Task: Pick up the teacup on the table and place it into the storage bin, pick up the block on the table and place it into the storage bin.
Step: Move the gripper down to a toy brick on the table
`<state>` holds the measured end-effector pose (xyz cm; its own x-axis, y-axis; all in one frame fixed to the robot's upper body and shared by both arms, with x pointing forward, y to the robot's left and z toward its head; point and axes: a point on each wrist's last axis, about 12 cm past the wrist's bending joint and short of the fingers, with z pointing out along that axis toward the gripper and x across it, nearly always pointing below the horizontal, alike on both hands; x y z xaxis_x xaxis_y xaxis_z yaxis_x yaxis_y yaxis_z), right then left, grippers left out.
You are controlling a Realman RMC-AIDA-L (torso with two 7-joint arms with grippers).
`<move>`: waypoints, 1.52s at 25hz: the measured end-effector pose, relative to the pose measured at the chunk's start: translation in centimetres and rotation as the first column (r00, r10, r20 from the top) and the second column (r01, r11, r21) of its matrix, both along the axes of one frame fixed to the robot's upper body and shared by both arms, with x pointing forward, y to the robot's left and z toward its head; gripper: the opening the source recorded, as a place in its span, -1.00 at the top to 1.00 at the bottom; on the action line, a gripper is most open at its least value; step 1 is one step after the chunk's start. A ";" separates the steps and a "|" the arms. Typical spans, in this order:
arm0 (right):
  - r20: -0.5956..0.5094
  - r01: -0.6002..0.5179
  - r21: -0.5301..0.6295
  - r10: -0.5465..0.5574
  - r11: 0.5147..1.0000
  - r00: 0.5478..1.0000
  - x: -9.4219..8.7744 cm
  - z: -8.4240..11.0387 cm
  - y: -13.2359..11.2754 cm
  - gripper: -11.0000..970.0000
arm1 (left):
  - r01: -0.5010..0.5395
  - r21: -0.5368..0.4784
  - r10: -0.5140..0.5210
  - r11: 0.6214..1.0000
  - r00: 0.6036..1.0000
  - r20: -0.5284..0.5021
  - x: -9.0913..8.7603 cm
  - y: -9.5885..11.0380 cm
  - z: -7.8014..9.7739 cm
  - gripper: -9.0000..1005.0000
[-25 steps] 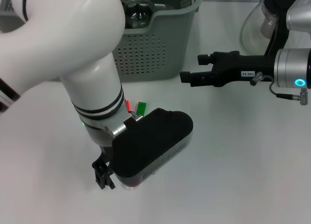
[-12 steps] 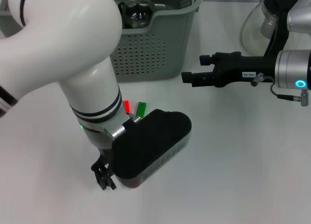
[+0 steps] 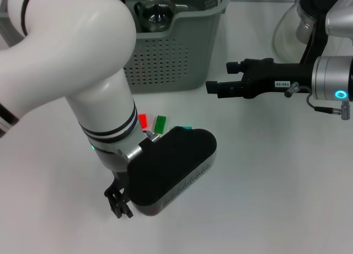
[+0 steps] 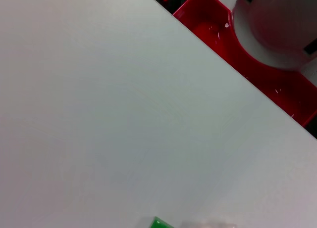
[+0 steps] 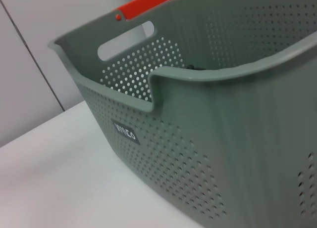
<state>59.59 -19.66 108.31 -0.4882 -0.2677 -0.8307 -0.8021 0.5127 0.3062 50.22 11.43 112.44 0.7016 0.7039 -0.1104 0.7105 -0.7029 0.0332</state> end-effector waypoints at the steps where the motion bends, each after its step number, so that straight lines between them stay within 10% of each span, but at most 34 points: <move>1: 0.001 0.001 -0.001 -0.001 1.000 1.000 0.0 0.0 0.0 -0.95 | 0.000 0.001 0.000 1.000 1.000 -0.001 0.0 0.0 0.0 -0.49; 38: 0.007 0.006 -0.023 -0.006 1.000 1.000 -0.2 -0.6 -0.3 -0.95 | -0.011 0.017 0.011 1.000 1.000 -0.011 -0.7 -0.6 -0.6 -0.15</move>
